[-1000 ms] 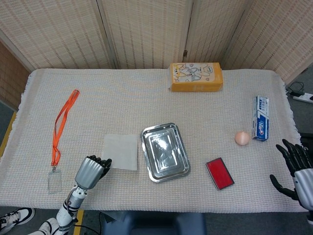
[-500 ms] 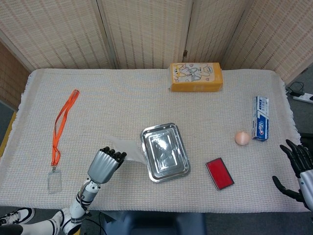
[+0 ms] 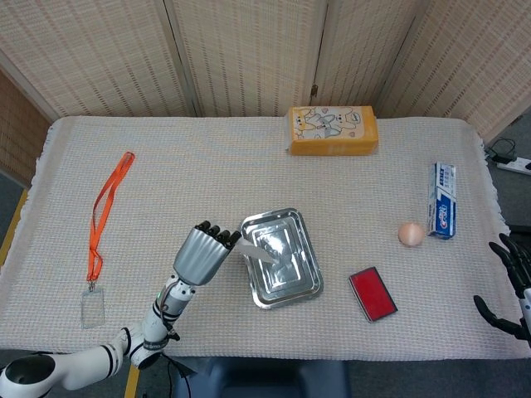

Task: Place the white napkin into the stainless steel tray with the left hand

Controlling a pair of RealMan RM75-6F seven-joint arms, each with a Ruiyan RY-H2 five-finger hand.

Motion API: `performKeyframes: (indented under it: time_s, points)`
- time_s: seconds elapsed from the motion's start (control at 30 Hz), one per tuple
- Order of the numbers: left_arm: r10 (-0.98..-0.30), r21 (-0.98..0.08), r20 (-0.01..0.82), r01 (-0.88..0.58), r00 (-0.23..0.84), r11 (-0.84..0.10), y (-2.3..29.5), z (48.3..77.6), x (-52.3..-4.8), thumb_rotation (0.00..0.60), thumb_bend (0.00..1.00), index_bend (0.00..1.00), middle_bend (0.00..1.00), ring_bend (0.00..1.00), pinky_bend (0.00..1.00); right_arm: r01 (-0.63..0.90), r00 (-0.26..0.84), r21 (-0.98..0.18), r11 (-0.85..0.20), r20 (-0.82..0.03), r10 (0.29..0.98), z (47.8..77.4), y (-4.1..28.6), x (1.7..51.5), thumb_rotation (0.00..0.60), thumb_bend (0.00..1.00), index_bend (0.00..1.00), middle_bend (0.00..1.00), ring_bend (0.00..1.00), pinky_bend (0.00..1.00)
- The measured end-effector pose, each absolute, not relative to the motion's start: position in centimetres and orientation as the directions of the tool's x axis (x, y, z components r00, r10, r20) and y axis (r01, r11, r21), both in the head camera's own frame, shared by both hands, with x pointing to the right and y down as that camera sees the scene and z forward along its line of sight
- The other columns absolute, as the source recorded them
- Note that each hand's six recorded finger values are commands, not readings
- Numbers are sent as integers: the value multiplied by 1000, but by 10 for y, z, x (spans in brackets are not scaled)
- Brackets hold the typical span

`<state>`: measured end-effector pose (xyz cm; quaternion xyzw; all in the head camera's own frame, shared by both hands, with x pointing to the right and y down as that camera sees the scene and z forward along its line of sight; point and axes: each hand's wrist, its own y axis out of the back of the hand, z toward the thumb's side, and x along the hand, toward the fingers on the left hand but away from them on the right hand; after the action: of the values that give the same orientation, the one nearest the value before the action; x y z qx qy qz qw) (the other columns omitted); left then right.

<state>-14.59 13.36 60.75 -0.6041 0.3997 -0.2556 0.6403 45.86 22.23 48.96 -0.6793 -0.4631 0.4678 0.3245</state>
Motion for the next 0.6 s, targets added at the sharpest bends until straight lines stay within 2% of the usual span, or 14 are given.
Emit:
performKeyframes:
  time_s: [0.17, 0.37, 0.6]
  points:
    - [-810, -973, -228, -149, 541, 175, 120, 600, -144, 600, 588, 681, 1000, 1000, 1000, 320, 130, -871, -373, -349, 928, 494, 220, 458, 600, 402, 0, 0, 0, 0]
    - [-816, -973, -229, -153, 531, 173, 114, 600, -137, 600, 590, 680, 1000, 1000, 1000, 314, 131, -869, -383, -360, 924, 499, 217, 456, 600, 402, 0, 0, 0, 0]
    - [-805, -985, -165, -139, 570, 103, 142, 620, -130, 600, 591, 678, 1000, 1000, 1000, 323, 129, -868, -378, -355, 926, 498, 216, 456, 600, 403, 0, 0, 0, 0]
